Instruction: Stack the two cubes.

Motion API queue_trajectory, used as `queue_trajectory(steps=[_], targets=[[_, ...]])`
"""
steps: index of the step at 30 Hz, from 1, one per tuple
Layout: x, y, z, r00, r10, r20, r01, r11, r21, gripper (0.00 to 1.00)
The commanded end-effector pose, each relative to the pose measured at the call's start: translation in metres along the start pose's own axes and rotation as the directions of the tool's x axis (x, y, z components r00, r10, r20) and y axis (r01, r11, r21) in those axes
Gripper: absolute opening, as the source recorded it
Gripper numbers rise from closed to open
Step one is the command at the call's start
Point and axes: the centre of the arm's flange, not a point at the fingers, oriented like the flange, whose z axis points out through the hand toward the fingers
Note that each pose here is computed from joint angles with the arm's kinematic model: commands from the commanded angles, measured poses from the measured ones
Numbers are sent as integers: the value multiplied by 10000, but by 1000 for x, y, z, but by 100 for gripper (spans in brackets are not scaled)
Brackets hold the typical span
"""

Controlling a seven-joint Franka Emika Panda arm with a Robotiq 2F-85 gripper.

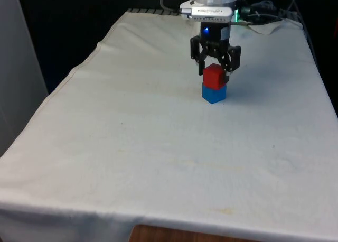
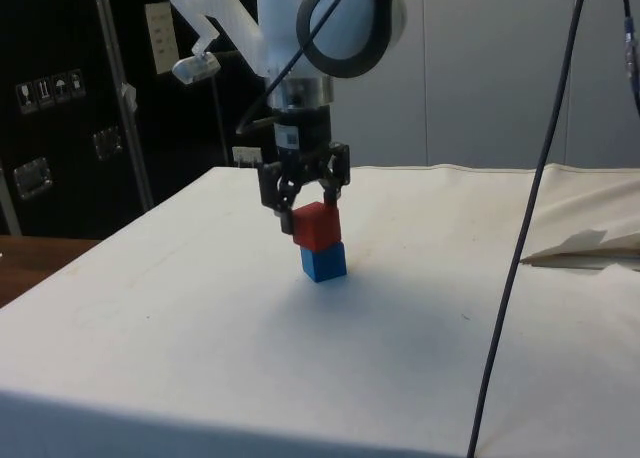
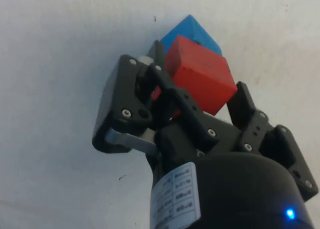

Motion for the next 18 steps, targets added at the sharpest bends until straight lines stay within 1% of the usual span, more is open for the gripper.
queue_trajectory(steps=[1,3,4,5,6,12,16,18], targets=[[0,0,0,10000,33,-31,-33,10000,-12,71],[0,0,0,10000,0,0,0,10000,0,91],[0,0,0,10000,33,-23,-33,10000,-17,91],[0,0,0,10000,23,-22,-23,10000,-16,98],[0,0,0,10000,23,-22,-23,10000,-16,100],[0,0,0,10000,0,8,0,10000,-5,100],[3,0,-10,10000,24,-24,-24,10000,-1,100],[6,0,-19,10000,4,-14,-4,10000,-4,100]])
